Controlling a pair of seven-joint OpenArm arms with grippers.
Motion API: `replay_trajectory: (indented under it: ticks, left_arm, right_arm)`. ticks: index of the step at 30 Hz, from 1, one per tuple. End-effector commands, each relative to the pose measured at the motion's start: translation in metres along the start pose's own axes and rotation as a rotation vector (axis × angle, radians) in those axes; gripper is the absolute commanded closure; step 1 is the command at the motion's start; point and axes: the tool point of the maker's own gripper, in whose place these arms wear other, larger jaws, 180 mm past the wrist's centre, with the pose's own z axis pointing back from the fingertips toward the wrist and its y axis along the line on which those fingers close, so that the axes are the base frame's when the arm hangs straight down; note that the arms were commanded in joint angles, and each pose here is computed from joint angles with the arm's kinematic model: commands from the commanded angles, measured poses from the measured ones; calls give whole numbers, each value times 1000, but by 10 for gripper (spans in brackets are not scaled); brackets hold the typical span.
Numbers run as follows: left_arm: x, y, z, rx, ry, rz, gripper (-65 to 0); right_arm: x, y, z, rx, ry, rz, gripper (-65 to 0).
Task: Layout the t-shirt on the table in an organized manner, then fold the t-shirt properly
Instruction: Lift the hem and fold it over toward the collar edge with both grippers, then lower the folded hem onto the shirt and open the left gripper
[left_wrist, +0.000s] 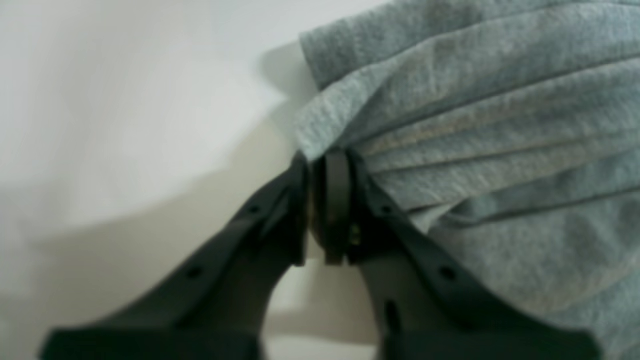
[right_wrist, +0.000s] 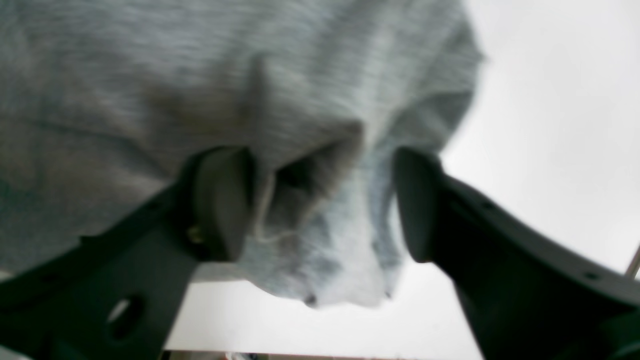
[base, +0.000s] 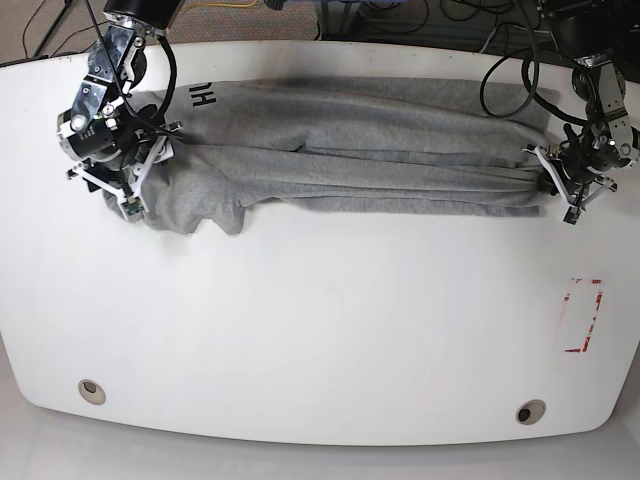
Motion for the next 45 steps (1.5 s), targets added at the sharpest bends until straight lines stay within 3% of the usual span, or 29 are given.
replay_trajectory:
  ticks: [1, 8, 15, 25, 36, 45]
  left_arm:
    - [5, 12, 6, 32, 12, -23, -139]
    - [19, 18, 16, 62, 5, -59, -239]
    - [33, 18, 25, 81, -31, -92, -239]
    - [38, 19, 27, 87, -43, -100, -239]
    - [34, 18, 26, 84, -34, -96, -239]
    - [34, 18, 25, 82, -33, -96, -239]
  right_arm:
    - [7, -20, 12, -62, -35, -16, -487]
    - [30, -31, 17, -67, -112, -54, -488]
    - [67, -26, 10, 30, -215, -96, -488]
    - [91, -12, -41, 205, -217, -207, -488]
    - [92, 10, -77, 326, -199, -280, -488]
    - [111, 38, -85, 383, -214, -200, -488]
